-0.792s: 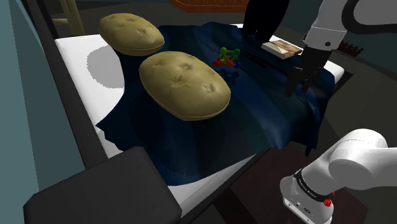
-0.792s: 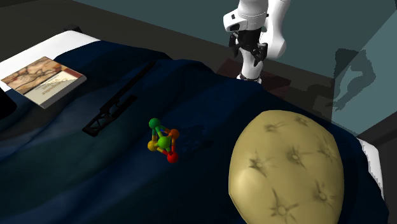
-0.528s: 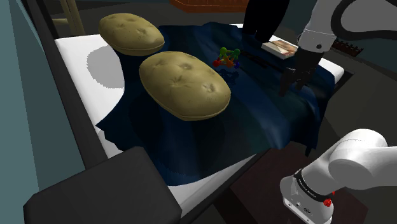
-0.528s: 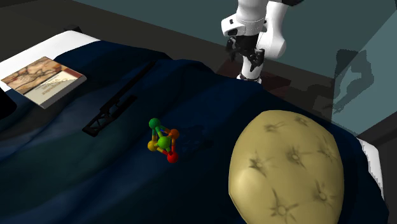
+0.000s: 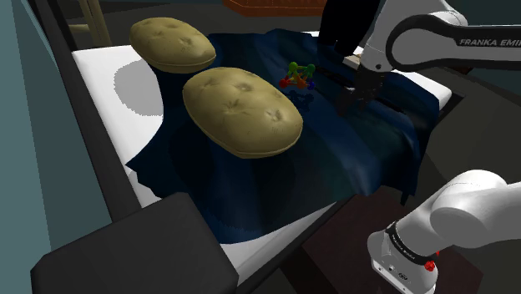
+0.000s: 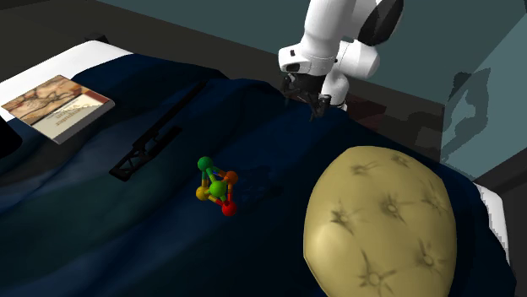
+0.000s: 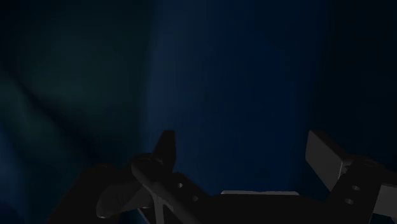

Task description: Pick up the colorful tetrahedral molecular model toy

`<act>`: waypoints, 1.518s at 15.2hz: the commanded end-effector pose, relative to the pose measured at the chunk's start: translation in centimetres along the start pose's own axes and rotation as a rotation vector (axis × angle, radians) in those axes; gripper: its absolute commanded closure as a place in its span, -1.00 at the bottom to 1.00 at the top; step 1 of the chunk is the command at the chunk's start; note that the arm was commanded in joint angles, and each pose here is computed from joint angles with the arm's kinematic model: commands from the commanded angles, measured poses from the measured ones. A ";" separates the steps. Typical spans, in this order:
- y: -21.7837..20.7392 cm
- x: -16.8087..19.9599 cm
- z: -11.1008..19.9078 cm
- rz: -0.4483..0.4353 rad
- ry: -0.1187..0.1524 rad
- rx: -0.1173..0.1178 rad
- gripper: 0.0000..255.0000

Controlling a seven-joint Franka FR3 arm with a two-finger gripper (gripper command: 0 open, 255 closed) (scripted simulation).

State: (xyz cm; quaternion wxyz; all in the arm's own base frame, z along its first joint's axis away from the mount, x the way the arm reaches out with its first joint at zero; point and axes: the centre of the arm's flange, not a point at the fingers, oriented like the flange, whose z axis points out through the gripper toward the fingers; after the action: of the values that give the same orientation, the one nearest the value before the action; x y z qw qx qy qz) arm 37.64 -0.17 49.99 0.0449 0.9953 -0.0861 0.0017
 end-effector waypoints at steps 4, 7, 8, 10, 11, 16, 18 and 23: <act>-0.6 4.9 1.5 0.007 0.106 -0.056 -1.00; -1.0 7.8 2.3 0.012 0.167 -0.090 -1.00; -1.1 8.9 2.5 0.013 0.188 -0.101 -1.00; -1.3 10.9 2.9 0.016 0.228 -0.124 -1.00; -1.3 11.9 3.1 0.018 0.249 -0.135 -1.00; -1.7 17.0 3.6 0.026 0.351 -0.192 -1.00; -1.9 19.0 3.7 0.029 0.392 -0.214 -1.00; -2.1 21.2 4.7 0.032 0.435 -0.238 -1.00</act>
State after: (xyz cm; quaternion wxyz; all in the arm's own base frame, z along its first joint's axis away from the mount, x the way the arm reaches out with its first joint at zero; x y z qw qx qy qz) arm 58.65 -2.16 45.81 0.1784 0.9582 -0.0900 0.2048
